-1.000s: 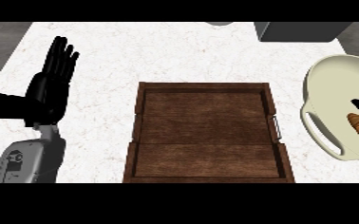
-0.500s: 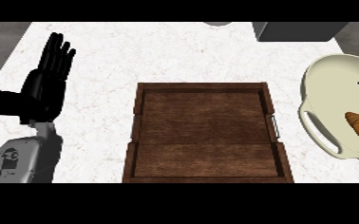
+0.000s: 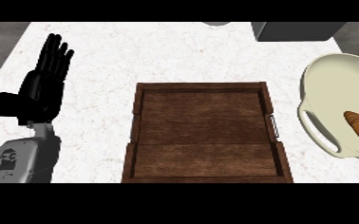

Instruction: Pick the croissant from the tray and place it in the pot

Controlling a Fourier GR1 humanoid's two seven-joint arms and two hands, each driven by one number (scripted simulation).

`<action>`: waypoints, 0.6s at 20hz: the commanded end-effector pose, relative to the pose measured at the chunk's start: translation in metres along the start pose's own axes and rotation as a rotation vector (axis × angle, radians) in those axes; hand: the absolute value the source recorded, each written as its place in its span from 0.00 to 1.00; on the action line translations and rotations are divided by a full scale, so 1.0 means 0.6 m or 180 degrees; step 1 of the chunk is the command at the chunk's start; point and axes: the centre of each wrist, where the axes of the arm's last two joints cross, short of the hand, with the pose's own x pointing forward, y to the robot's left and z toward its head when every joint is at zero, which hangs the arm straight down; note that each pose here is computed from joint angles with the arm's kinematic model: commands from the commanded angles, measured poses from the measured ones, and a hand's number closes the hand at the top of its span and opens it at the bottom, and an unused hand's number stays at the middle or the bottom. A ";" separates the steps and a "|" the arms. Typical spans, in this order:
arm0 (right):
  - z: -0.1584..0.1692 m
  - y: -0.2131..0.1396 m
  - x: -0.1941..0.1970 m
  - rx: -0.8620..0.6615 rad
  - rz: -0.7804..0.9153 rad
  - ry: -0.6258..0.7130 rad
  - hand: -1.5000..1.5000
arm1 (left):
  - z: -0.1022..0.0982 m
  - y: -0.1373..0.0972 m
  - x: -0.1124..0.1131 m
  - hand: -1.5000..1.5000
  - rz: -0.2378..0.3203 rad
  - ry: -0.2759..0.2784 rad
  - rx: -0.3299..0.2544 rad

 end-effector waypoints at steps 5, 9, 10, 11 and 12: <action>-0.013 -0.140 -0.063 -0.0287 -0.0285 -0.0069 0.00 | -0.003 -0.002 0.008 0.50 0.0004 -0.0004 0.0014; 0.007 -0.221 -0.081 -0.0347 -0.0331 -0.0172 0.00 | 0.002 -0.002 -0.006 0.50 0.0038 0.0000 -0.0037; 0.000 -0.231 -0.098 -0.0351 -0.0264 -0.0064 0.00 | -0.014 -0.003 -0.015 0.50 0.0074 0.0019 -0.0035; 0.013 -0.254 -0.099 -0.0347 -0.0364 -0.0093 0.00 | -0.010 0.023 0.002 0.50 0.0003 0.0044 -0.0004; 0.004 -0.268 -0.106 -0.0352 -0.0328 -0.0120 0.00 | -0.004 -0.013 -0.008 0.50 0.0036 0.0004 -0.0051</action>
